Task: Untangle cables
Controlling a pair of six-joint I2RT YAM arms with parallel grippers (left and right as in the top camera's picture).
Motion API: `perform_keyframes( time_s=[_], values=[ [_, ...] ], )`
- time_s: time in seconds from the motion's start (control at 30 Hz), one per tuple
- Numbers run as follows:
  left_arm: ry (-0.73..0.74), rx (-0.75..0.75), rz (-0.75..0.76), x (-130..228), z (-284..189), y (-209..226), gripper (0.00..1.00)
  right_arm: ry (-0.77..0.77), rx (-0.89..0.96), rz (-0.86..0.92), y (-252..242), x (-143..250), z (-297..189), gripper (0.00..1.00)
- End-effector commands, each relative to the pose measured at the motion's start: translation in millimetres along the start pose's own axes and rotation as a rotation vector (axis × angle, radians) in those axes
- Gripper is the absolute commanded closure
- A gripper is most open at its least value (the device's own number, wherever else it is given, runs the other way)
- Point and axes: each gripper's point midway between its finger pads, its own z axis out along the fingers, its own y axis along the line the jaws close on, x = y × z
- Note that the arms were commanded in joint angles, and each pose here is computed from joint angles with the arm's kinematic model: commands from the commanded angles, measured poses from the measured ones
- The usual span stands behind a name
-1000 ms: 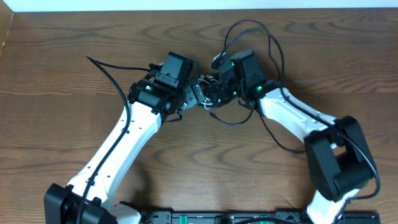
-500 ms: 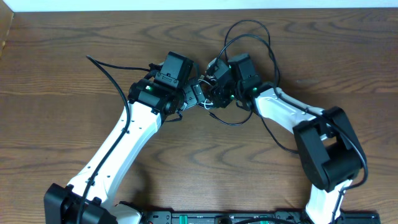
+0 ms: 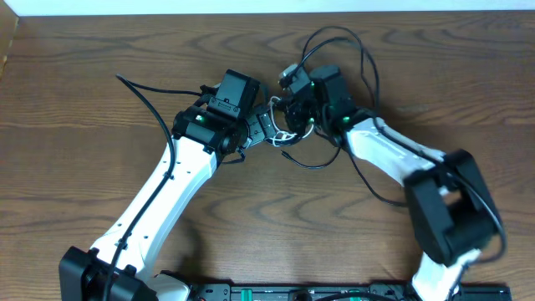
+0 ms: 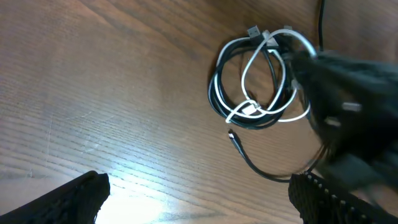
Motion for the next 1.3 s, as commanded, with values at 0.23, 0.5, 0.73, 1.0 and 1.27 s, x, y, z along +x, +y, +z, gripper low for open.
perform_keyframes(
  time_s=[0.23, 0.5, 0.73, 1.0, 1.27],
  values=[
    [-0.005, -0.014, 0.012, 1, 0, 5, 0.02, -0.347, 0.000, -0.069, 51, -131, -152, 0.99],
    [-0.005, -0.014, 0.012, 1, 0, 5, 0.02, -0.517, 0.094, -0.060, 61, -167, -228, 0.99],
    [-0.005, -0.014, 0.012, 1, 0, 5, 0.02, -0.364, 0.154, 0.000, 41, -132, -200, 0.76],
    [-0.005, -0.014, 0.012, 1, 0, 5, 0.02, -0.172, 0.277, 0.261, -14, -77, -153, 0.34],
    [0.001, -0.006, 0.011, 2, 0, 3, 0.02, -0.063, 0.410, 0.576, -83, -25, -160, 0.05]
  ],
)
